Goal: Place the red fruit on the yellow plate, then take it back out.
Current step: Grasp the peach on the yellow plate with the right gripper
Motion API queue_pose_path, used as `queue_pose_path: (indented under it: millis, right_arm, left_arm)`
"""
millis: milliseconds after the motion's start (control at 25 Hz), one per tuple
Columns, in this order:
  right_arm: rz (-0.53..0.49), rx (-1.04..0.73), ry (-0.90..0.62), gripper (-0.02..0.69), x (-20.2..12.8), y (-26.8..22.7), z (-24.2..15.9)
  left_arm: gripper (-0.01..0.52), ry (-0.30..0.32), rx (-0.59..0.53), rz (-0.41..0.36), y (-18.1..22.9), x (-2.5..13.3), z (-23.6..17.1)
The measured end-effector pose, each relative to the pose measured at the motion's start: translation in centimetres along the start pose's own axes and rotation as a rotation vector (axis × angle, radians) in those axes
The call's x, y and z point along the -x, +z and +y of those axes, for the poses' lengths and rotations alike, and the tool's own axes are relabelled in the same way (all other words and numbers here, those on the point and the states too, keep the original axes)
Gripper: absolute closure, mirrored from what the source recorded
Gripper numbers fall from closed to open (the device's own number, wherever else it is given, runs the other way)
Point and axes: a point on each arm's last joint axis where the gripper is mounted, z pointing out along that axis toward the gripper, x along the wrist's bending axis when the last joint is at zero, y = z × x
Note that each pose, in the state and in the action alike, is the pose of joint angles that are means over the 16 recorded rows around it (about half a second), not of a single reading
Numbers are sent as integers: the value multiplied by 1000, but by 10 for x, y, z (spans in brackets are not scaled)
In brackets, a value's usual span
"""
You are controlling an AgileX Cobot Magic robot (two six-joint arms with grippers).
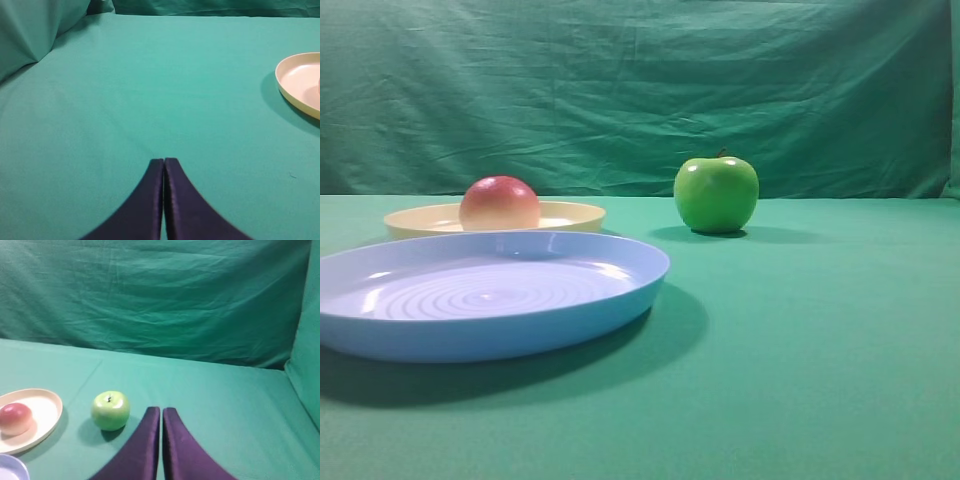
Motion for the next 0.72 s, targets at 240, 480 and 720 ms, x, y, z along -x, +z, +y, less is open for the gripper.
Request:
queue_pose_path:
  millis: [240, 480, 720]
  right_arm:
    - [108, -139, -27, 665, -14, 33, 27]
    - [189, -294, -19, 665, -32, 75, 30]
    - [247, -413, 10, 665, -46, 114, 20]
  left_arm:
    - [514, 0, 0, 0, 0, 0, 0]
    - [514, 1, 0, 0, 0, 0, 0]
    - [514, 2, 0, 0, 0, 0, 0]
